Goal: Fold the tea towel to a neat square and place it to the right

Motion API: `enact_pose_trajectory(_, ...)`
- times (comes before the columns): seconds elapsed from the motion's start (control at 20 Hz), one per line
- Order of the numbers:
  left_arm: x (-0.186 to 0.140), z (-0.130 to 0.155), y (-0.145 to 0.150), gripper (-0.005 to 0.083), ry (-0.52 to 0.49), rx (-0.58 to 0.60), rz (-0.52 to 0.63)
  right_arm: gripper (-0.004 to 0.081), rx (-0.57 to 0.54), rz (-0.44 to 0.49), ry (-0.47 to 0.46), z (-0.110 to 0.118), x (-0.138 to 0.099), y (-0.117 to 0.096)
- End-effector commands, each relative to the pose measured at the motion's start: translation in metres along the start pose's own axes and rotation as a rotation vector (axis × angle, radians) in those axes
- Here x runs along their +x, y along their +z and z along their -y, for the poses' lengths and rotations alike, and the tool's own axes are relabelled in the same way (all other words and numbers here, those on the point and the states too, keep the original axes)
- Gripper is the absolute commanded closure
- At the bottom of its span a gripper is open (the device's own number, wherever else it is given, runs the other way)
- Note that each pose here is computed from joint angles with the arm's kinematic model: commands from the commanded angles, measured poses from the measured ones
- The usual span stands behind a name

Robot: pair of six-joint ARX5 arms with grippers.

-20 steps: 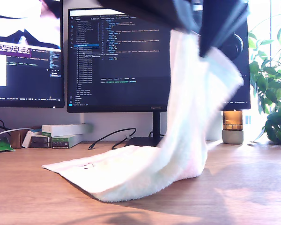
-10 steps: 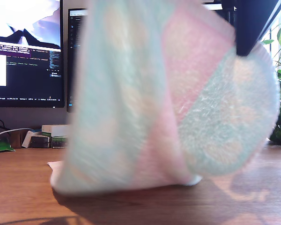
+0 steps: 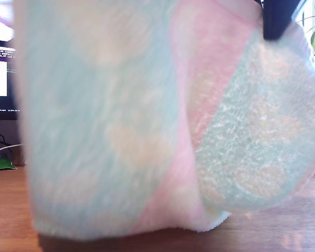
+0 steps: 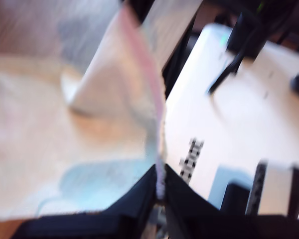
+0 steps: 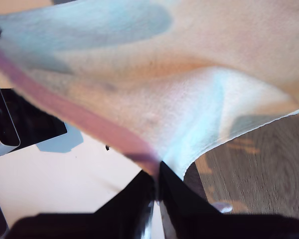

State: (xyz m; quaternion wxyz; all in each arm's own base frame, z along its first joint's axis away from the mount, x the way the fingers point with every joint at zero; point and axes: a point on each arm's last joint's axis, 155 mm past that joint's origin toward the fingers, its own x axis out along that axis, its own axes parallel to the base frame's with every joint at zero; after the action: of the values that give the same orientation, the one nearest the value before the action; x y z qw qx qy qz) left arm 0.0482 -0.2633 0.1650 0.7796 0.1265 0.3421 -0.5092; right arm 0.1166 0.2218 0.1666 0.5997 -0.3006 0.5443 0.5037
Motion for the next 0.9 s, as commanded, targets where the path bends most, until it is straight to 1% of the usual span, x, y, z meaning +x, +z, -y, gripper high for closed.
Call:
enact_pose_trajectory(0.0,-0.007,-0.012,0.006,0.0798,0.028,-0.034,0.034,0.0782,-0.002,-0.006,-0.005,0.002,0.001,0.001)
enact_pose_trajectory(0.05,-0.011,-0.028,0.012,0.0798,0.091,-0.053,0.067,0.0782,-0.016,-0.002,-0.036,0.008,0.001,0.003)
enact_pose_trajectory(0.1,-0.015,-0.043,0.017,0.0798,0.158,-0.068,0.098,0.0782,-0.023,0.003,-0.087,0.018,0.001,0.005)
enact_pose_trajectory(0.2,-0.019,-0.07,0.018,0.0798,0.275,-0.081,0.11,0.0782,-0.049,0.041,-0.176,0.037,-0.001,0.017)
enact_pose_trajectory(0.25,-0.021,-0.083,0.017,0.0798,0.327,-0.094,0.106,0.0782,-0.06,0.071,-0.206,0.044,-0.002,0.026)
enact_pose_trajectory(0.35,-0.022,-0.1,0.017,0.0798,0.39,-0.107,0.1,0.0782,-0.086,0.112,-0.271,0.063,-0.003,0.043)
enact_pose_trajectory(0.5,-0.02,-0.126,0.014,0.0798,0.499,-0.138,0.076,0.0782,-0.13,0.105,-0.364,0.091,0.004,0.056)
enact_pose_trajectory(0.6,-0.018,-0.146,0.016,0.0798,0.579,-0.169,0.07,0.0782,-0.116,0.117,-0.385,0.111,0.012,0.066)
enact_pose_trajectory(0.75,-0.006,-0.168,0.013,0.0798,0.642,-0.203,0.028,0.0782,-0.114,0.099,-0.424,0.14,0.025,0.073)
enact_pose_trajectory(0.85,0.003,-0.183,0.009,0.0798,0.686,-0.231,-0.002,0.0782,-0.103,0.104,-0.473,0.164,0.027,0.076)
